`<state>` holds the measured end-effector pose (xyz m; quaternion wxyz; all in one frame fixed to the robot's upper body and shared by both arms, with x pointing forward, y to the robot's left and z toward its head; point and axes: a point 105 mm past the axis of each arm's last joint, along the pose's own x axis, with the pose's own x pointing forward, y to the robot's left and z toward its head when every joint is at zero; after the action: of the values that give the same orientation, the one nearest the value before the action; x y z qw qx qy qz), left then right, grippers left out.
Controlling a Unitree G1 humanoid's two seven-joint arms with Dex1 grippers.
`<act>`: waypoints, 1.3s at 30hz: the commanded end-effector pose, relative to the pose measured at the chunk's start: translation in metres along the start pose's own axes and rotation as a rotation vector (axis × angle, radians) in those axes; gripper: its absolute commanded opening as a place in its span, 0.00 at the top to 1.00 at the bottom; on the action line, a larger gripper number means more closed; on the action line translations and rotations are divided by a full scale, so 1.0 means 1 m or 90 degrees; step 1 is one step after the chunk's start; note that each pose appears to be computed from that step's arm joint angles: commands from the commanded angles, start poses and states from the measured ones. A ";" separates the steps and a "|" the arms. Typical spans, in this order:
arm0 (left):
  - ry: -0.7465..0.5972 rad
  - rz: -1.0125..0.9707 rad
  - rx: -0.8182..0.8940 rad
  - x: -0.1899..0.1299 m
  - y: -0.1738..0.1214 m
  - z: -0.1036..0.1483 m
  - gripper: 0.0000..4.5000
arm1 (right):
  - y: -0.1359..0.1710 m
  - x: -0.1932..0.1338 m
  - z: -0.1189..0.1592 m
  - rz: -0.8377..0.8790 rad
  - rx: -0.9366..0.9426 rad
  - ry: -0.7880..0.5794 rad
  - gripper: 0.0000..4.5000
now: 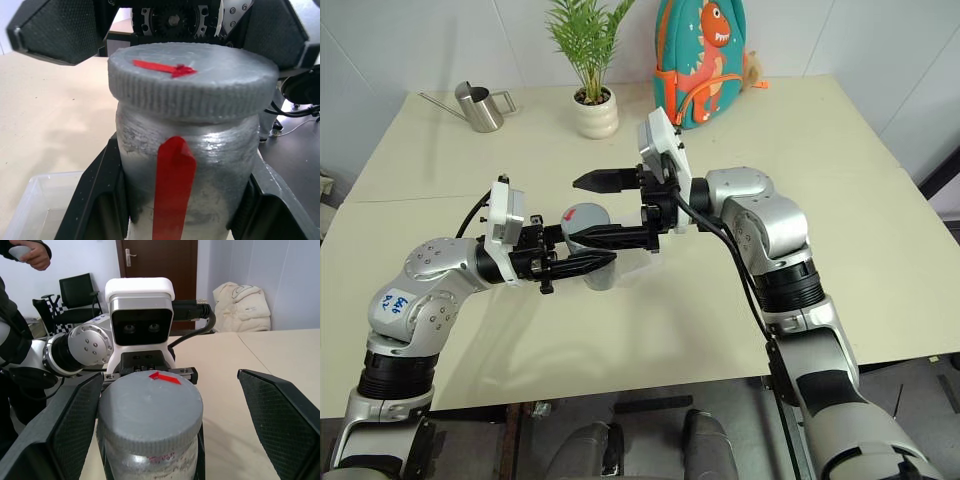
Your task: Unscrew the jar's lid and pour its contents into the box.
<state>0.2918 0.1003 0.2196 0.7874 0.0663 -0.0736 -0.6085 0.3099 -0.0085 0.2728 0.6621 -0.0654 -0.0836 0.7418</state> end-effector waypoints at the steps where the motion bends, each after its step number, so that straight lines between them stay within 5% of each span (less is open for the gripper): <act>1: -0.021 -0.012 0.038 0.000 -0.005 0.014 0.56 | 0.008 0.008 0.013 0.028 -0.028 -0.015 0.00; 8: -0.022 -0.009 0.040 0.000 -0.004 0.014 0.56 | 0.012 0.010 0.010 0.041 -0.022 -0.009 0.00; 11: -0.022 -0.007 0.040 0.000 -0.004 0.014 0.56 | 0.013 0.010 0.011 0.043 -0.021 -0.010 0.14; 15: -0.022 -0.006 0.041 0.000 -0.004 0.014 0.56 | 0.015 0.011 0.010 0.049 -0.018 -0.010 0.43; 20: -0.022 -0.005 0.041 -0.001 -0.003 0.014 0.56 | 0.012 0.009 0.020 0.036 -0.001 -0.043 0.44; 25: -0.020 -0.005 0.041 -0.002 -0.003 0.013 0.56 | 0.002 -0.006 0.054 0.010 0.104 -0.171 0.44; 29: -0.018 -0.004 0.040 -0.003 -0.003 0.013 0.56 | -0.012 -0.027 0.049 -0.068 0.100 -0.165 0.44; 33: -0.016 0.006 0.038 -0.010 -0.001 0.013 0.56 | -0.041 -0.071 -0.012 -0.242 0.053 -0.035 0.44; 39: -0.008 0.025 0.031 -0.021 0.005 0.014 0.56 | -0.067 -0.131 -0.089 -0.451 0.067 0.038 0.44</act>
<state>0.2925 0.1166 0.2250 0.7984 0.0765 -0.0795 -0.5919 0.4020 -0.1160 0.1926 0.8671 0.0000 -0.0073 0.4980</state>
